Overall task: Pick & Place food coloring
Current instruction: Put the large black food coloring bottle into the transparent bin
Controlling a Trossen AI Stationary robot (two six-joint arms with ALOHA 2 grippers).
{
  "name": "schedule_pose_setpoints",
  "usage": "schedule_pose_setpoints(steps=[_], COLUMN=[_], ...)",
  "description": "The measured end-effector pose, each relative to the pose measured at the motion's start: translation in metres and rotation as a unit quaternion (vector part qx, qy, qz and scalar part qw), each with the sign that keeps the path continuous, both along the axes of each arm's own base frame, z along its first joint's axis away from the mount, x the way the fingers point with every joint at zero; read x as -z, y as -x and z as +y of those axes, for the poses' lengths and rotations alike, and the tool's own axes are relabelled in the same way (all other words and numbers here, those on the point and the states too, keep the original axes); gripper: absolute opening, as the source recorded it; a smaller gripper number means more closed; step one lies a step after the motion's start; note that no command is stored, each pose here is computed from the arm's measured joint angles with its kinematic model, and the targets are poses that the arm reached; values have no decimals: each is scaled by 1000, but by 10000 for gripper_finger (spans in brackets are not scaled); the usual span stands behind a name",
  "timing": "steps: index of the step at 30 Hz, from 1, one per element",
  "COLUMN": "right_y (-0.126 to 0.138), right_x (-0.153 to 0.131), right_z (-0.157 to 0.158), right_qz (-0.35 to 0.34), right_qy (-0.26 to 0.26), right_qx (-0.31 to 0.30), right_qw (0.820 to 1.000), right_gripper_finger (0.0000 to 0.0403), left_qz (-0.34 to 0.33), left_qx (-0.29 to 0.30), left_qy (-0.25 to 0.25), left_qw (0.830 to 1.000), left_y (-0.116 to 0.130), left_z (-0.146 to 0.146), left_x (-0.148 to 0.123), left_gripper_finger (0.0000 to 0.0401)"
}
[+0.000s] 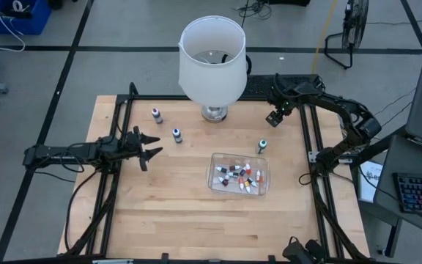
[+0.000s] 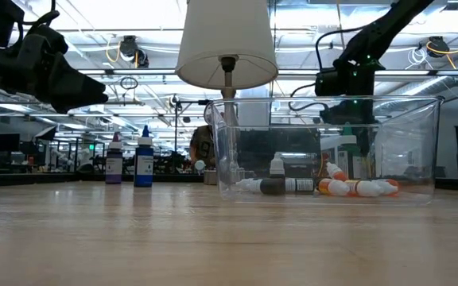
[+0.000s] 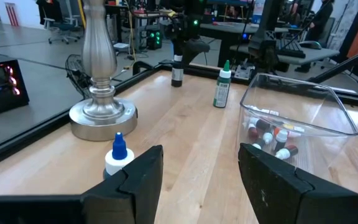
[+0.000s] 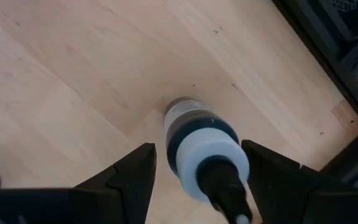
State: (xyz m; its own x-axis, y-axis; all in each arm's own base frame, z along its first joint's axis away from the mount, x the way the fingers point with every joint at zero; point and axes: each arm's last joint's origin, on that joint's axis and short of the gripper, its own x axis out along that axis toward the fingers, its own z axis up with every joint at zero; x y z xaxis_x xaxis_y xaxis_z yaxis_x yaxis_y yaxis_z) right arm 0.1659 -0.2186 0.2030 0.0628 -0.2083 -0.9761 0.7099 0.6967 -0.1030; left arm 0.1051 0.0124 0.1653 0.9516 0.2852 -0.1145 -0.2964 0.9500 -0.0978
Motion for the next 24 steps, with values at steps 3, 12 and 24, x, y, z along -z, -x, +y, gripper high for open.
schedule_pose_setpoints(steps=[3, 12, 24], right_y=[1, 1, -26], right_x=[6, 17, -33], right_z=[0, 0, 32], right_qz=[-5, -18, -77], right_qy=[7, 24, 142], right_qx=[1, -2, -66], right_qw=[1000, 1000, 985], right_gripper_finger=[224, 176, 127], left_qz=[0, 0, -1], left_qx=[0, 0, 1], left_qy=[0, 1, 1], left_qw=[1000, 1000, 1000], left_y=[0, 0, 0], left_z=[0, 0, 0], left_x=[0, 0, 0], left_gripper_finger=[212, 212, 212])
